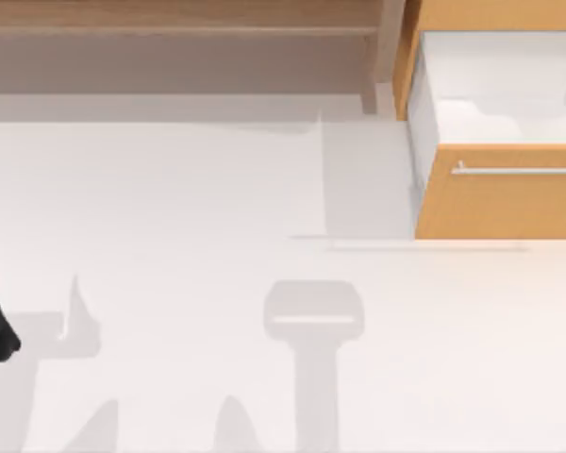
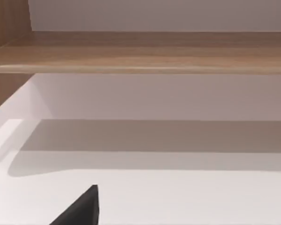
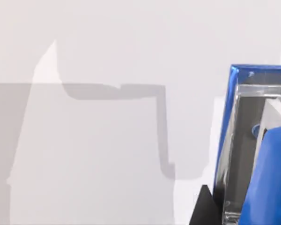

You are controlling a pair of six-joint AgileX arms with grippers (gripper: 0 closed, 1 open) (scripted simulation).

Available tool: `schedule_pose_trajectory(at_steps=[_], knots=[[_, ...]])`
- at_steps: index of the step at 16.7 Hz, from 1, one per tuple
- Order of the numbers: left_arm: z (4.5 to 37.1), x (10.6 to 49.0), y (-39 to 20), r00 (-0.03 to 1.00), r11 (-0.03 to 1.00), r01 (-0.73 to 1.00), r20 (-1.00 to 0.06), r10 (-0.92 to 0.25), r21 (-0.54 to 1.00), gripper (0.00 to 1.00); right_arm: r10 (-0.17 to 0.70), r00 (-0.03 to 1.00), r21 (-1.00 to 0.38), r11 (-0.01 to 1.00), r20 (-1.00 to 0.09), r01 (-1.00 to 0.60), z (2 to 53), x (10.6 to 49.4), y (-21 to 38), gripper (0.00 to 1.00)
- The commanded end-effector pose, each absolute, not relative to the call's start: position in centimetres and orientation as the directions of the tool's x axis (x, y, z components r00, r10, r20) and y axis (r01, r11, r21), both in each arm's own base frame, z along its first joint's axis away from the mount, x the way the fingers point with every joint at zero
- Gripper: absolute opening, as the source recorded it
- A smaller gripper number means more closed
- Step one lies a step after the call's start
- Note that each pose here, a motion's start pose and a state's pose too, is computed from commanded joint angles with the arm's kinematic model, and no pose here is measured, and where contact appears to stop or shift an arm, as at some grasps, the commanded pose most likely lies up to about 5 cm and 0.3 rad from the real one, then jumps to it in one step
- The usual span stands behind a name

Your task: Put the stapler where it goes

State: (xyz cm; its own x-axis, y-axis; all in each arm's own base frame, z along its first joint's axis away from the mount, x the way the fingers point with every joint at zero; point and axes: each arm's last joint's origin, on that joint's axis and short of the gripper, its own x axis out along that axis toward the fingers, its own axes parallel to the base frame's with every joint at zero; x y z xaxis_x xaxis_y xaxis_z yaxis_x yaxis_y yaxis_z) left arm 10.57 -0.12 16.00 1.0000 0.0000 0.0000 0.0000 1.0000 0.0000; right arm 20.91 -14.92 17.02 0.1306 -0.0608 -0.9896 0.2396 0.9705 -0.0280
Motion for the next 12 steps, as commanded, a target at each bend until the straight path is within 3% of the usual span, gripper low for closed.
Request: schedule_pose_trajectory(at_steps=[5,8,12], knots=[[16.0,10.6,-0.1,1.0,1.0,0.0,0.0,0.0,0.0,1.0,-0.101,0.355,-0.032,0.98,-0.929,0.195,23.7,27.4,-14.1,0.0],[16.0,10.6,-0.1,1.0,1.0,0.0,0.0,0.0,0.0,1.0,-0.039,0.44,0.018,0.992,-0.897,0.125,27.0,32.4,-11.6,0.0],[16.0,10.6,-0.1,1.0,1.0,0.0,0.0,0.0,0.0,1.0,0.09,0.438,0.108,0.994,-0.894,0.016,28.4,39.1,-5.9,0.0]])
